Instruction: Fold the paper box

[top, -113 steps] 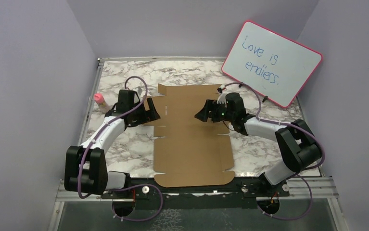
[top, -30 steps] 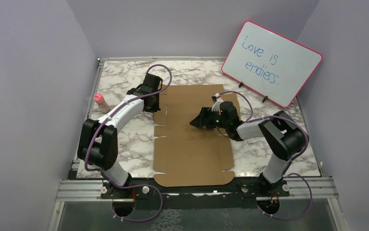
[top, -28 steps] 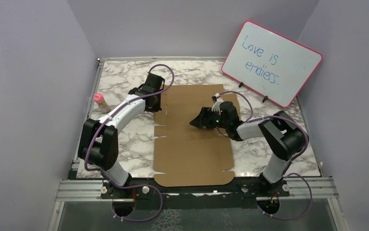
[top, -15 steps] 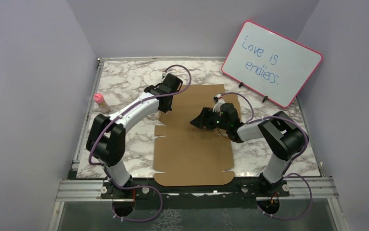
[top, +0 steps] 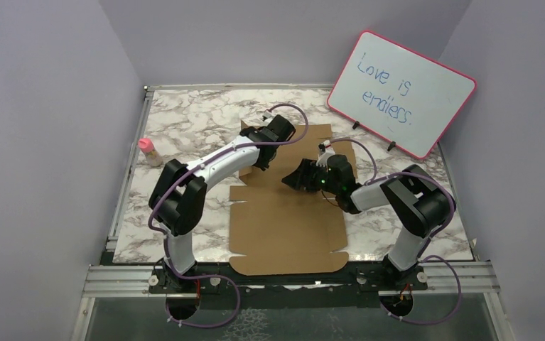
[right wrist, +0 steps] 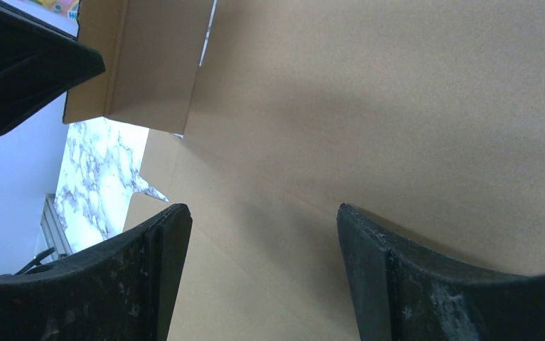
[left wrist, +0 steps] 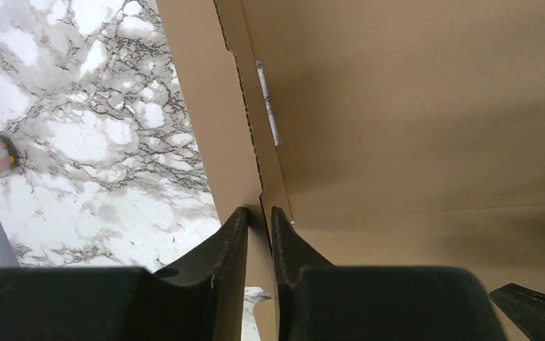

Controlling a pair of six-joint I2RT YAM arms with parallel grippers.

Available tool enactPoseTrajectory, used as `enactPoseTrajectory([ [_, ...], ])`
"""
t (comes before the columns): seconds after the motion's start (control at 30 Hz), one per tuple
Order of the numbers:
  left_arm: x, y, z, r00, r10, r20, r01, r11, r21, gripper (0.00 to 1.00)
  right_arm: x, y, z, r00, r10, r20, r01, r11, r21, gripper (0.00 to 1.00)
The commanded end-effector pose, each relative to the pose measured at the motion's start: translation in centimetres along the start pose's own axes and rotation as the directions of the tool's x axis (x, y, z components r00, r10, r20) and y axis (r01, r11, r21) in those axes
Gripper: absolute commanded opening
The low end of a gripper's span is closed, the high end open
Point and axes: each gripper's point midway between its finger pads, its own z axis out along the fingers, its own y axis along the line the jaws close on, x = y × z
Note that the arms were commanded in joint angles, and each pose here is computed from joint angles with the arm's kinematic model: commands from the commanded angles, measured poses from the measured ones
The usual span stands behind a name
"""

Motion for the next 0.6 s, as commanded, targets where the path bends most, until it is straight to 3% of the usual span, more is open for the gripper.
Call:
enactPoseTrajectory([
  [0.0, -0.1, -1.4, -0.6, 1.0, 0.023, -0.007, -0.023, 1.0, 0.002, 0.18, 2.2, -2.9, -0.4, 0.999, 0.025, -0.033, -0.021, 0.993, 0.113, 0.81],
  [0.57, 0.0, -3.9, -0.7, 0.998, 0.059, 0.0, -0.059, 0.998, 0.024, 0.21, 2.5, -3.3, -0.7, 0.999, 0.042, -0.022, -0.039, 0.992, 0.119, 0.81],
])
